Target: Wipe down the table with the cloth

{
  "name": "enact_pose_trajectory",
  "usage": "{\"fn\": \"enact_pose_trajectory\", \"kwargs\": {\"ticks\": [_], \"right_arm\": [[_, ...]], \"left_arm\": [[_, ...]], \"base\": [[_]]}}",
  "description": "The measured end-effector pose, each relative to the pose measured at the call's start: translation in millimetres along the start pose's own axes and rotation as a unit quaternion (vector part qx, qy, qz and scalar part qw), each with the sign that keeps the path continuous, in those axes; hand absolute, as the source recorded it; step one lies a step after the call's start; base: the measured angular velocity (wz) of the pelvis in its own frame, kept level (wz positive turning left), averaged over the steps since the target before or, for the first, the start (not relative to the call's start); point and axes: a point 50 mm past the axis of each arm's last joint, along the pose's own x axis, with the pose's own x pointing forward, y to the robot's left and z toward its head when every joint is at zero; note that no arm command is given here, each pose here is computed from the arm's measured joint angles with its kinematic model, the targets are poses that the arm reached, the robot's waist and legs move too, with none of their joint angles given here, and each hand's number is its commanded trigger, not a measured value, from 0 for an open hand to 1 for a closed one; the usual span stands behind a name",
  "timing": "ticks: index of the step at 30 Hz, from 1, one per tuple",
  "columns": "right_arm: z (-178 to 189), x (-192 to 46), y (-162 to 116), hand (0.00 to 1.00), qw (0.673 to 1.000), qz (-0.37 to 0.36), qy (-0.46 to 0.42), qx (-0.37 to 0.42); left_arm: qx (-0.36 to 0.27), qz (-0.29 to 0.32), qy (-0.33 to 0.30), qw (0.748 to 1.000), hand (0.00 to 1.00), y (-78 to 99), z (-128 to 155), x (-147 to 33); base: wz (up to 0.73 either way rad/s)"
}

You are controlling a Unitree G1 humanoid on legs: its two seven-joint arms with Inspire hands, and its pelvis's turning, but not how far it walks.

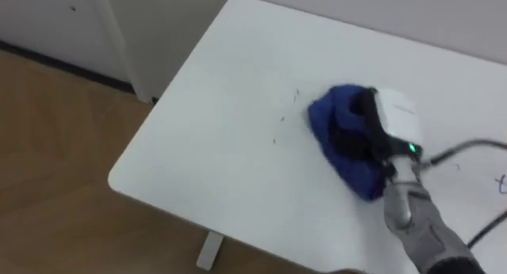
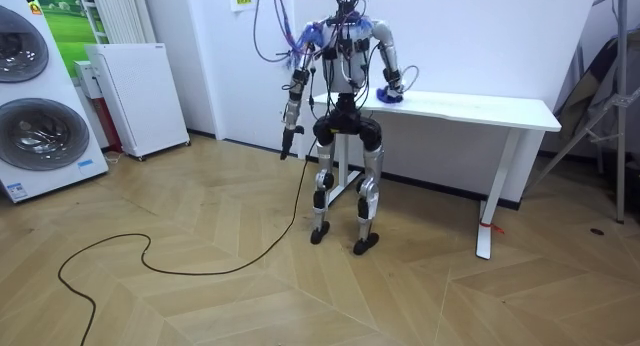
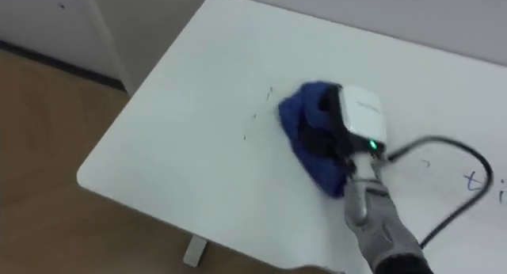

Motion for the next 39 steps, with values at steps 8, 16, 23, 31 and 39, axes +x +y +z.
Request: {"fn": "enact_pose_trajectory", "kwargs": {"ticks": [8,16,23,31,39], "right_arm": [[-76.7,-36.5,-24.8,1.00,0.987,-0.022,0.148,-0.049],[30.0,39.7,-1.1,1.00,0.999,-0.002,0.005,-0.053],[158.8,73.0,6.7,1.00,0.973,0.028,-0.221,-0.063],[120.9,63.2,10.3,1.00,0.984,0.048,-0.171,-0.021],[34.8,38.0,-9.9,1.00,0.997,0.026,-0.065,-0.041]], "left_arm": [[0.007,0.030,-0.055,0.998,0.00,7.6,20.0,-0.4],[0.023,-0.005,-0.086,0.996,0.00,-19.0,57.0,10.9],[0.010,-0.003,-0.143,0.990,0.00,-15.7,96.7,16.6],[0.012,0.005,-0.145,0.989,0.00,7.4,100.9,19.5],[0.011,-0.001,-0.100,0.995,0.00,5.2,56.3,11.6]], "base": [[-0.23],[-0.89],[-0.21],[0.81],[0.50]]}}
